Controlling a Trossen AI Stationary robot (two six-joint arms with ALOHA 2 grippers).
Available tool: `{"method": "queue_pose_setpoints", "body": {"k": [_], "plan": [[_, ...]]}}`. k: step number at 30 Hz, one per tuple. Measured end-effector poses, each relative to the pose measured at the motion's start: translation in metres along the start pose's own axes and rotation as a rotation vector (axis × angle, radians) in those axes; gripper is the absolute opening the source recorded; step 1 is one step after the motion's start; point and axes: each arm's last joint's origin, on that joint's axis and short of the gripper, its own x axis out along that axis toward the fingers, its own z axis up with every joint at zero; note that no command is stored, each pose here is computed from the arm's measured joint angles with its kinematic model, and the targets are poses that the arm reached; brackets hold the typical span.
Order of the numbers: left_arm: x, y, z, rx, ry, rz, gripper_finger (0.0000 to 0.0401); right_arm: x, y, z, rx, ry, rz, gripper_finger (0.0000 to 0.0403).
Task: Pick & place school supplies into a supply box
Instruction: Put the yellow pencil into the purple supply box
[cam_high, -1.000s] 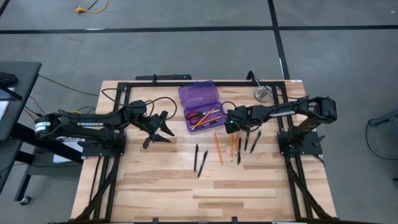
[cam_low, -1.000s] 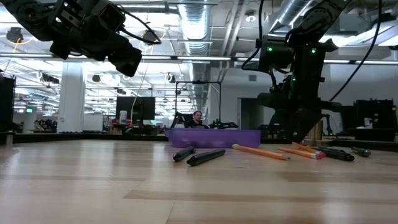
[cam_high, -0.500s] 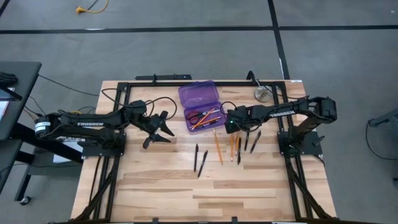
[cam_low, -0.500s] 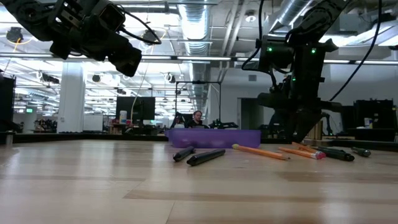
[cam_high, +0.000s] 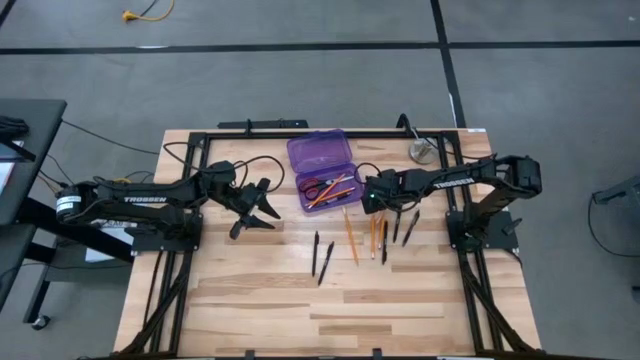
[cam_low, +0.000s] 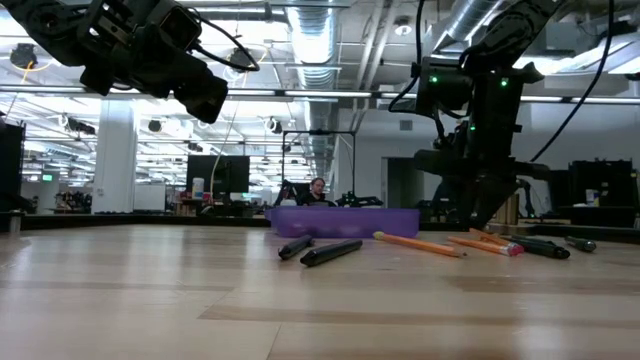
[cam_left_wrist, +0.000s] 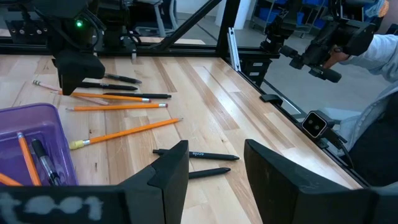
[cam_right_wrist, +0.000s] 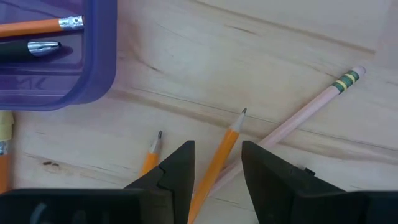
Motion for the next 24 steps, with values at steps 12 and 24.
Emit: {"method": "queue_pose_setpoints", "body": {"k": [12,24], "plan": [[0.0000,0.0000,0.0000,0.000,0.000,0.000,0.0144,0.0031,-0.0019,-0.0020,0.000,0.000,0.000,0.0127],[0.0000,0.0000,0.0000,-0.001,0.000,0.000,0.0144,0.0077,-0.0037,-0.0043,0.011,-0.006,0.014,0.0127]]}}
